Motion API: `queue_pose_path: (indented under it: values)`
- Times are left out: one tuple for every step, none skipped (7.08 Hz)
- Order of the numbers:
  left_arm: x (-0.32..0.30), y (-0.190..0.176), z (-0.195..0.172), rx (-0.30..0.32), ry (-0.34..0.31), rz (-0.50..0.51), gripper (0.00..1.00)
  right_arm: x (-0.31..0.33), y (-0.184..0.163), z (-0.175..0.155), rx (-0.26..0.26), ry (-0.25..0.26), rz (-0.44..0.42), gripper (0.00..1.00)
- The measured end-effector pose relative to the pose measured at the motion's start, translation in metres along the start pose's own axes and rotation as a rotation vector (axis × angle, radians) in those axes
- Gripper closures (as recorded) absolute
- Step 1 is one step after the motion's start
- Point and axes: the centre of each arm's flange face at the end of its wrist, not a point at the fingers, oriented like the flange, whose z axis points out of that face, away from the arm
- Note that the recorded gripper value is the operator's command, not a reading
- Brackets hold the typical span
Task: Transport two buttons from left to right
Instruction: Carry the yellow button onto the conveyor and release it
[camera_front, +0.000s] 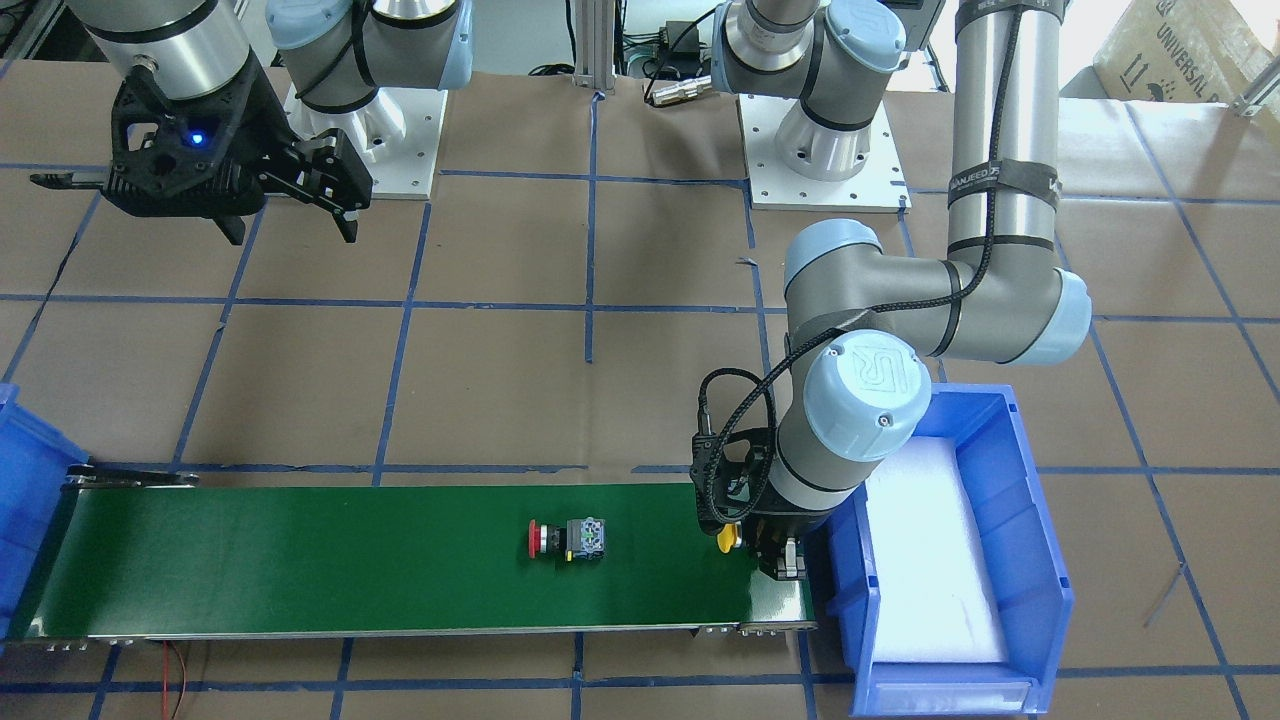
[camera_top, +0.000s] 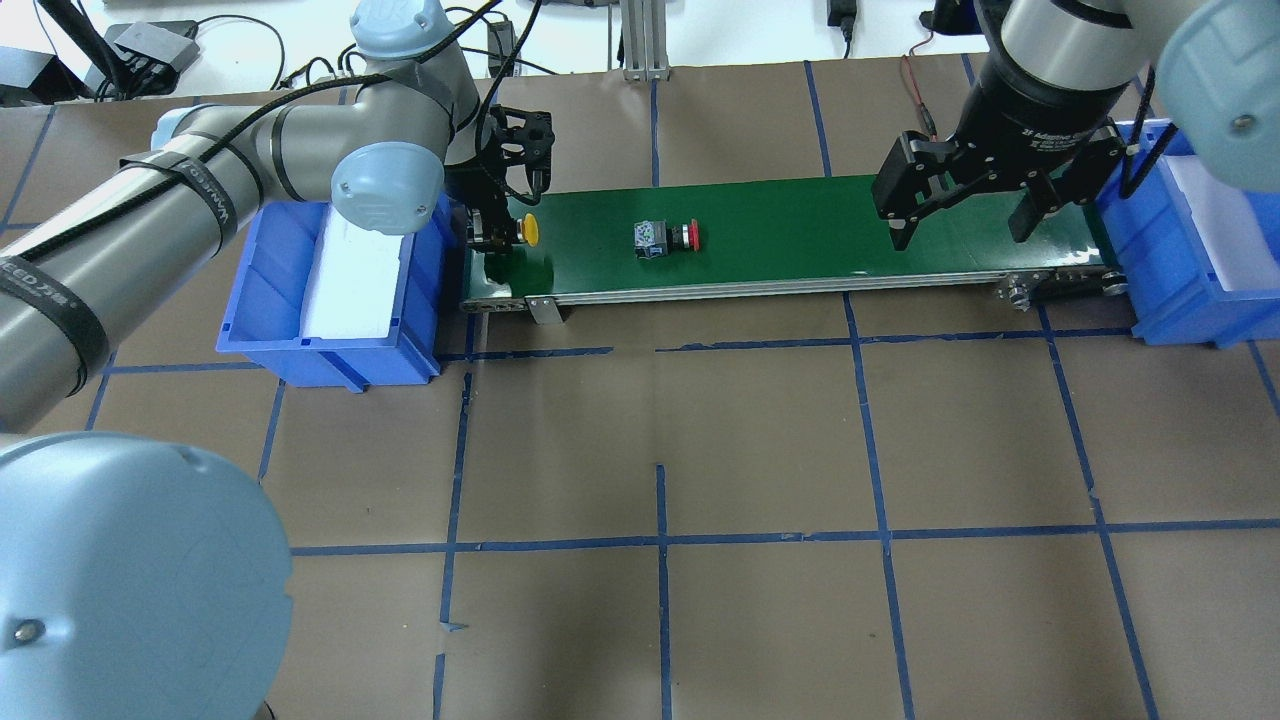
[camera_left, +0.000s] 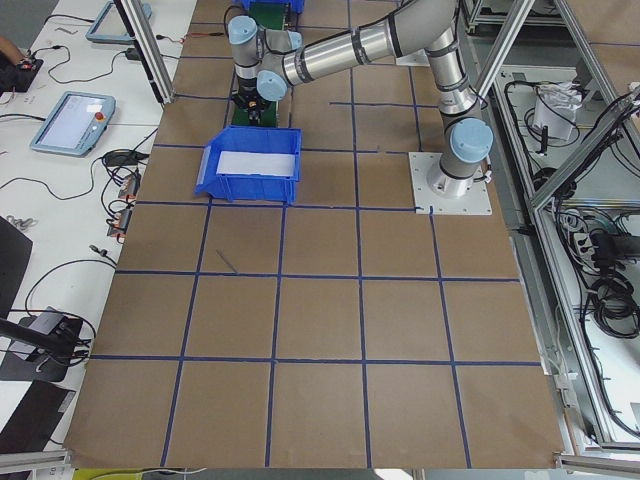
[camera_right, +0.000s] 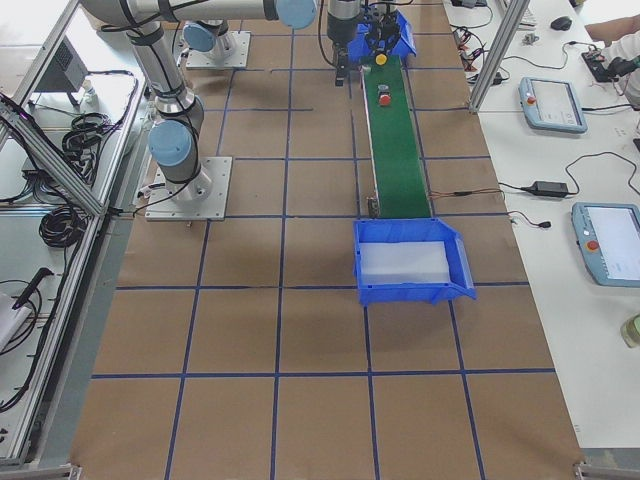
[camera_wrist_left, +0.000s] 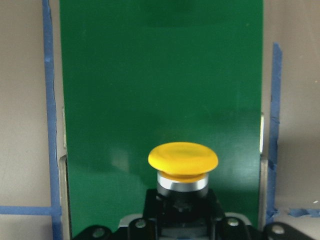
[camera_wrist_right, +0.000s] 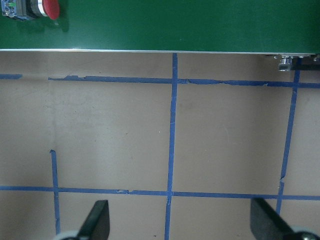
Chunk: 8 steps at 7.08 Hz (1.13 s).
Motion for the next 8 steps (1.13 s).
queue_pose_path:
  values:
    - [-0.001, 0.000, 0.008, 0.000, 0.002, 0.001, 0.03, 0.000, 0.000, 0.000, 0.000, 0.000, 0.000, 0.00]
    - [-0.001, 0.000, 0.012, -0.001, 0.006, -0.001, 0.03, 0.000, 0.000, 0.000, 0.000, 0.001, 0.000, 0.00]
    - [-0.001, -0.001, 0.010, 0.001, 0.006, -0.004, 0.03, 0.000, 0.000, 0.000, 0.000, 0.001, 0.000, 0.00]
    - [0.003, -0.002, -0.002, 0.006, 0.007, -0.003, 0.03, 0.000, 0.000, 0.000, 0.000, 0.001, 0.000, 0.00]
    - [0.013, -0.004, -0.024, 0.010, 0.020, -0.006, 0.03, 0.000, 0.000, 0.000, 0.000, 0.002, 0.000, 0.00]
    - [0.032, -0.005, -0.065, 0.011, 0.036, -0.043, 0.03, 0.000, 0.000, 0.000, 0.000, 0.002, 0.000, 0.00]
    - [0.058, -0.004, -0.110, 0.009, 0.052, -0.118, 0.02, 0.000, 0.000, 0.000, 0.000, 0.002, 0.000, 0.00]
    - [0.084, -0.003, -0.151, 0.004, 0.059, -0.221, 0.02, 0.000, 0.000, 0.000, -0.001, 0.002, 0.000, 0.00]
